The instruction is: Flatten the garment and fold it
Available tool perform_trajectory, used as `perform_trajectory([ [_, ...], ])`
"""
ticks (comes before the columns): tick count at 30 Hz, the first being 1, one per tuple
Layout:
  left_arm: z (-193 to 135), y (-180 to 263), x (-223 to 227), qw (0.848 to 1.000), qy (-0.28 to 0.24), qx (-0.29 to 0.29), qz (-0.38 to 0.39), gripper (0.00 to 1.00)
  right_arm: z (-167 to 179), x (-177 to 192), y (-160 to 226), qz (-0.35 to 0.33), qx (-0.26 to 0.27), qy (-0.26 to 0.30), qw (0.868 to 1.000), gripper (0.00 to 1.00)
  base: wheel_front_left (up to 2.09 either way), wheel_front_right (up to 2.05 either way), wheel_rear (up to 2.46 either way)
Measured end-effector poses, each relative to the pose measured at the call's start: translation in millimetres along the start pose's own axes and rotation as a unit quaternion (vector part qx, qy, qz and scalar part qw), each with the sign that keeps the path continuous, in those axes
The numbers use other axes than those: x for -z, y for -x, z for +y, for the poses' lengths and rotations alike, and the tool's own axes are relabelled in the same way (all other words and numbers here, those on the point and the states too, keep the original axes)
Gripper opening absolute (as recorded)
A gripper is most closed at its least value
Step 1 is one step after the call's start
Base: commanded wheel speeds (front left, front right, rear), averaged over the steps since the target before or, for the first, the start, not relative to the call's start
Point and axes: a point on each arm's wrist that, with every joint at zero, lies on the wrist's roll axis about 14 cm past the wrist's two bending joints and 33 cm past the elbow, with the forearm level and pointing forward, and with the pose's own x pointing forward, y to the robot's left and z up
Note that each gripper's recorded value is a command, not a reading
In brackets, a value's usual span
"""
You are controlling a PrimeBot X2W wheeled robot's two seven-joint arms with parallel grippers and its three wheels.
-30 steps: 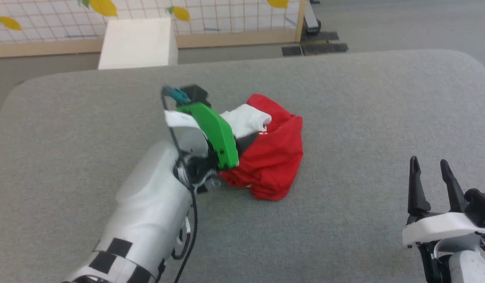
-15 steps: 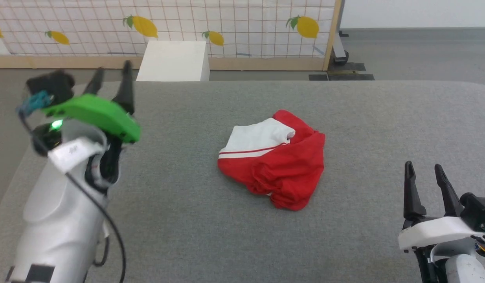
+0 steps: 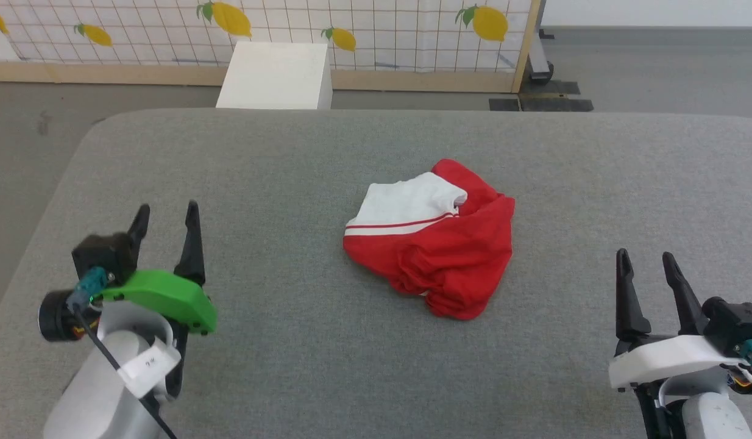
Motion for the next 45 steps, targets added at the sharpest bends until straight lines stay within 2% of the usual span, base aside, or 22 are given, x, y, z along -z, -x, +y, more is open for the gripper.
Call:
perform_trajectory([
  [10,-10,16,34,0.999,0.023,0.003,0.039,1.0,8,12,-2,0.018,-0.014,0.006,1.0,1.0,0.0,0.0,0.0],
  [24,-13,25,41,0.998,0.034,0.004,0.047,1.0,10,14,-2,0.021,-0.016,0.006,1.0,1.0,0.0,0.0,0.0],
  [29,-16,23,41,0.998,0.036,0.005,0.045,1.0,17,22,-10,0.051,-0.026,0.008,0.998,1.0,0.0,0.0,0.0],
  [32,-17,21,44,0.998,0.038,0.006,0.047,1.0,35,28,-23,0.088,-0.052,0.015,0.995,1.0,0.0,0.0,0.0],
  [36,-19,20,50,0.998,0.042,0.005,0.054,1.0,70,40,-43,0.158,-0.109,0.045,0.98,1.0,0.0,0.0,0.0],
  [39,-18,19,55,0.997,0.045,0.001,0.06,1.0,93,46,-56,0.209,-0.155,0.083,0.962,1.0,0.0,0.0,0.0],
  [43,-15,18,62,0.997,0.048,-0.005,0.068,1.0,116,62,-63,0.283,-0.207,0.137,0.926,1.0,0.0,0.0,0.0],
  [45,-14,17,65,0.996,0.051,-0.009,0.072,1.0,120,75,-64,0.329,-0.221,0.166,0.903,1.0,0.0,0.0,0.0],
])
